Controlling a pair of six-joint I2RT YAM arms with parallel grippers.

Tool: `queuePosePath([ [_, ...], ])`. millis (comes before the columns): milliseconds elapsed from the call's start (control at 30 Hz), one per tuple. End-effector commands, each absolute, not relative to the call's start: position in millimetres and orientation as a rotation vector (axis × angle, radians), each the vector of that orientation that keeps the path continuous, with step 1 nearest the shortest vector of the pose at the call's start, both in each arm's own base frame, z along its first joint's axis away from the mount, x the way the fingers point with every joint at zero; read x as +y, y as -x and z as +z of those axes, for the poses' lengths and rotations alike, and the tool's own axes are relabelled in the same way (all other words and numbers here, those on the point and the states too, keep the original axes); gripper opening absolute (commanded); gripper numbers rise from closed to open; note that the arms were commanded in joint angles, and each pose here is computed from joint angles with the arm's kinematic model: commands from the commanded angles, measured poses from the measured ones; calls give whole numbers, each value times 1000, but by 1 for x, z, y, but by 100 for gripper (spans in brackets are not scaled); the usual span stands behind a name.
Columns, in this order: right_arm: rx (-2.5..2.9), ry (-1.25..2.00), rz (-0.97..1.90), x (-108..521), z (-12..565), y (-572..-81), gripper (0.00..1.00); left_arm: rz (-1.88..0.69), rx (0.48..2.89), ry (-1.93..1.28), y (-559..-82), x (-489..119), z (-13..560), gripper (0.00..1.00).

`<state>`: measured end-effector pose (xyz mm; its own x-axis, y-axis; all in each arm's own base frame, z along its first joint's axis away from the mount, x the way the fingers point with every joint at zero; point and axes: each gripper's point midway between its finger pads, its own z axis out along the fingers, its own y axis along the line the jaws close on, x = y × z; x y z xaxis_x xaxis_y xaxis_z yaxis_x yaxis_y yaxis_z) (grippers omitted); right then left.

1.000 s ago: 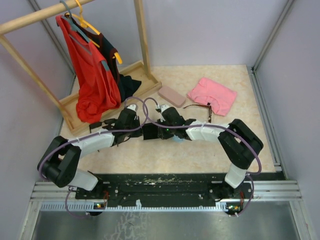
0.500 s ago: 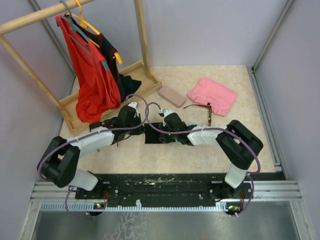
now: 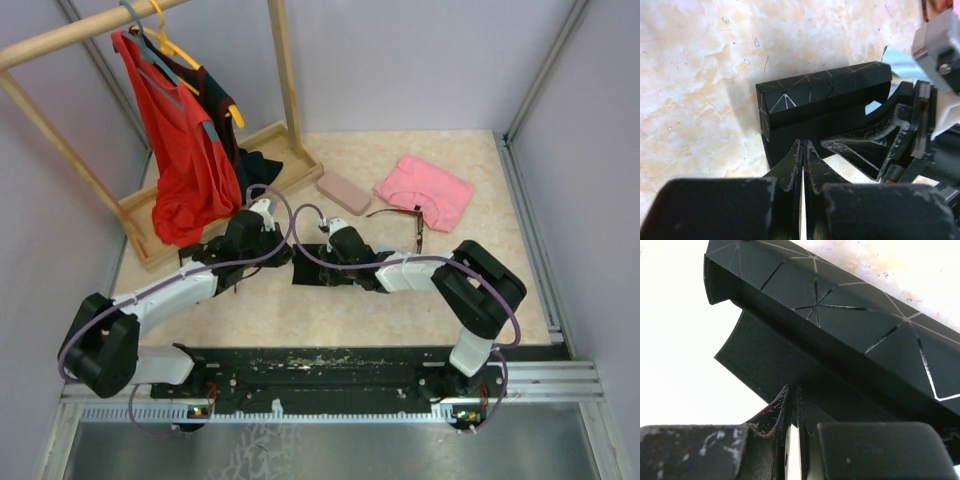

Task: Organize the sunglasses
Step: Adjust the sunglasses case at the center of the board.

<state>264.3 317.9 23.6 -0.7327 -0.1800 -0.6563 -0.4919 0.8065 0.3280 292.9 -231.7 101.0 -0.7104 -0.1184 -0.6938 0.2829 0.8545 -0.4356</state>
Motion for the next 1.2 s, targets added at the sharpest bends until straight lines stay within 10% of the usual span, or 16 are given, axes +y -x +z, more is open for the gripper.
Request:
queuePosePath([
  [0, 2336, 511, 675, 325, 35, -264, 8, -679, 2223, -78, -295, -229, 114, 5],
  [1167, 2369, 500, 647, 314, 21, -256, 6, -893, 2255, -32, -340, -290, 58, 1],
])
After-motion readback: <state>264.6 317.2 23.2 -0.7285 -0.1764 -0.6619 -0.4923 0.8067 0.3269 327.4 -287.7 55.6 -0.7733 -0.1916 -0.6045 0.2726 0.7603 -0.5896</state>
